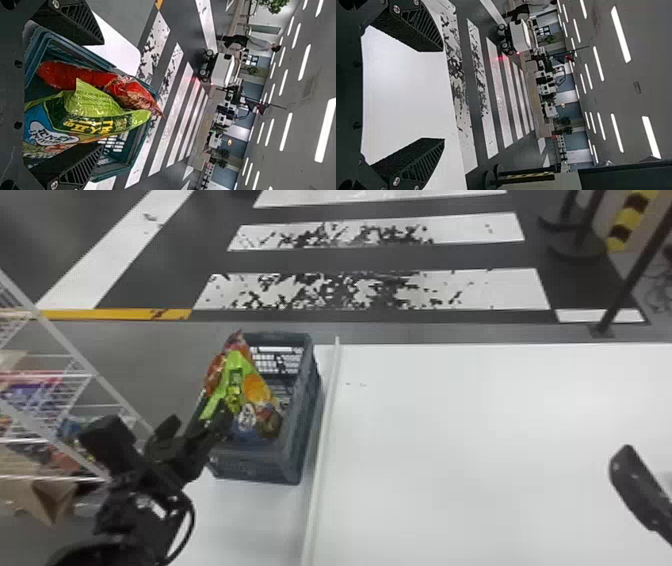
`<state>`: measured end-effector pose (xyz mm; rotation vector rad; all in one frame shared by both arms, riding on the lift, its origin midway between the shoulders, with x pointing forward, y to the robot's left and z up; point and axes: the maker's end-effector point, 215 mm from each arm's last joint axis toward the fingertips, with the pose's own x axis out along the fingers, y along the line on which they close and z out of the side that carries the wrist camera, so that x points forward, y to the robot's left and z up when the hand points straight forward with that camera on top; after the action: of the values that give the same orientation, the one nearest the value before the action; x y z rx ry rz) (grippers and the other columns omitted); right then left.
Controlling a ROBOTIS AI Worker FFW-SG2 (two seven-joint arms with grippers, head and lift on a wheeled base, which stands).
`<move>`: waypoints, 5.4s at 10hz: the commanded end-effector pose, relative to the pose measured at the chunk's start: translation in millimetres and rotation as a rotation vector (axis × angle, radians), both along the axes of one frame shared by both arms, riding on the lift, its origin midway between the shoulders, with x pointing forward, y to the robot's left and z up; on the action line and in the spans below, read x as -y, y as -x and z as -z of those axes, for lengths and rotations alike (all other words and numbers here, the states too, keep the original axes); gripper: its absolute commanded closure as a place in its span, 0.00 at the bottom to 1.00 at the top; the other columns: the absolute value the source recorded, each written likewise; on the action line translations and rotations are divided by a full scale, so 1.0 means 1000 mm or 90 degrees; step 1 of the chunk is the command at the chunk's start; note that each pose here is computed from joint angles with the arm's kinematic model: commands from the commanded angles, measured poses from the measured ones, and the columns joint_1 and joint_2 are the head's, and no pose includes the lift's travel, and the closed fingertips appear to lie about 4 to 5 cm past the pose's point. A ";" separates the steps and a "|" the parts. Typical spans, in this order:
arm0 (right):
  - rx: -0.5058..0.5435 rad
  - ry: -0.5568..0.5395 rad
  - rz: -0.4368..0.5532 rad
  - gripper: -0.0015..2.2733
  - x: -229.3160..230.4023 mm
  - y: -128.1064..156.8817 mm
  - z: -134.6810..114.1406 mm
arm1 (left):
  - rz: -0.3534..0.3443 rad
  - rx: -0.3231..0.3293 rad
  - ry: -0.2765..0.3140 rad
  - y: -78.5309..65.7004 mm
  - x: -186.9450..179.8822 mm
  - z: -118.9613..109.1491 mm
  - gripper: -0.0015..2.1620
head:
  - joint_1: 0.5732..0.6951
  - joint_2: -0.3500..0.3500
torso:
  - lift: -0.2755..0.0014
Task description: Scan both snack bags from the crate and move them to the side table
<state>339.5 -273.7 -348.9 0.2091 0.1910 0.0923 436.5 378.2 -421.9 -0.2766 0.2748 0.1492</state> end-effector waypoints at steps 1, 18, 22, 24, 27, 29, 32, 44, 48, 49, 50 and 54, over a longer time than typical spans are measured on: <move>0.000 0.002 0.000 0.06 0.000 0.001 -0.002 | 0.005 -0.001 0.007 -0.009 0.006 0.003 0.04 | 1.00 0.72 | 0.89; 0.011 -0.007 -0.011 0.06 -0.007 0.003 -0.018 | 0.017 0.067 -0.038 -0.020 0.032 -0.079 0.93 | 1.00 0.66 | 0.89; 0.016 -0.008 -0.009 0.06 -0.006 0.003 -0.022 | 0.012 0.121 -0.015 -0.004 0.029 -0.141 0.93 | 1.00 0.67 | 0.89; 0.021 -0.008 -0.008 0.06 -0.006 0.002 -0.026 | 0.042 0.135 0.008 0.006 0.049 -0.174 0.93 | 1.00 0.67 | 0.89; 0.037 -0.007 0.011 0.06 -0.002 -0.001 -0.033 | 0.113 0.143 0.073 0.011 0.102 -0.189 0.93 | 1.00 0.60 | 0.89; 0.041 -0.004 0.018 0.06 0.002 -0.001 -0.036 | 0.175 0.143 0.118 0.008 0.155 -0.184 0.93 | 1.00 0.49 | 0.89; 0.049 -0.001 0.019 0.06 0.003 -0.002 -0.041 | 0.306 0.098 0.208 0.006 0.254 -0.131 0.93 | 1.00 0.30 | 0.89; 0.050 0.007 0.017 0.06 0.003 0.003 -0.047 | 0.584 -0.121 0.300 0.041 0.479 0.043 0.92 | 1.00 0.00 | 0.89; 0.045 0.008 0.020 0.06 0.006 0.005 -0.045 | 0.608 -0.165 0.284 0.044 0.490 0.081 0.92 | 1.00 0.00 | 0.89; 0.045 0.008 0.020 0.06 0.006 0.005 -0.045 | 0.605 -0.164 0.274 0.039 0.489 0.090 0.92 | 1.00 0.00 | 0.89; 0.046 0.009 0.020 0.06 0.007 0.005 -0.046 | 0.602 -0.162 0.260 0.035 0.487 0.096 0.92 | 1.00 0.00 | 0.89; 0.051 0.005 0.022 0.06 0.007 0.003 -0.048 | 0.591 -0.148 0.191 0.013 0.482 0.108 0.91 | 1.00 0.00 | 0.89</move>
<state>336.5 -280.5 -301.2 0.1982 0.1103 0.0666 420.3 -102.7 -528.8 -0.4155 0.6351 -0.7867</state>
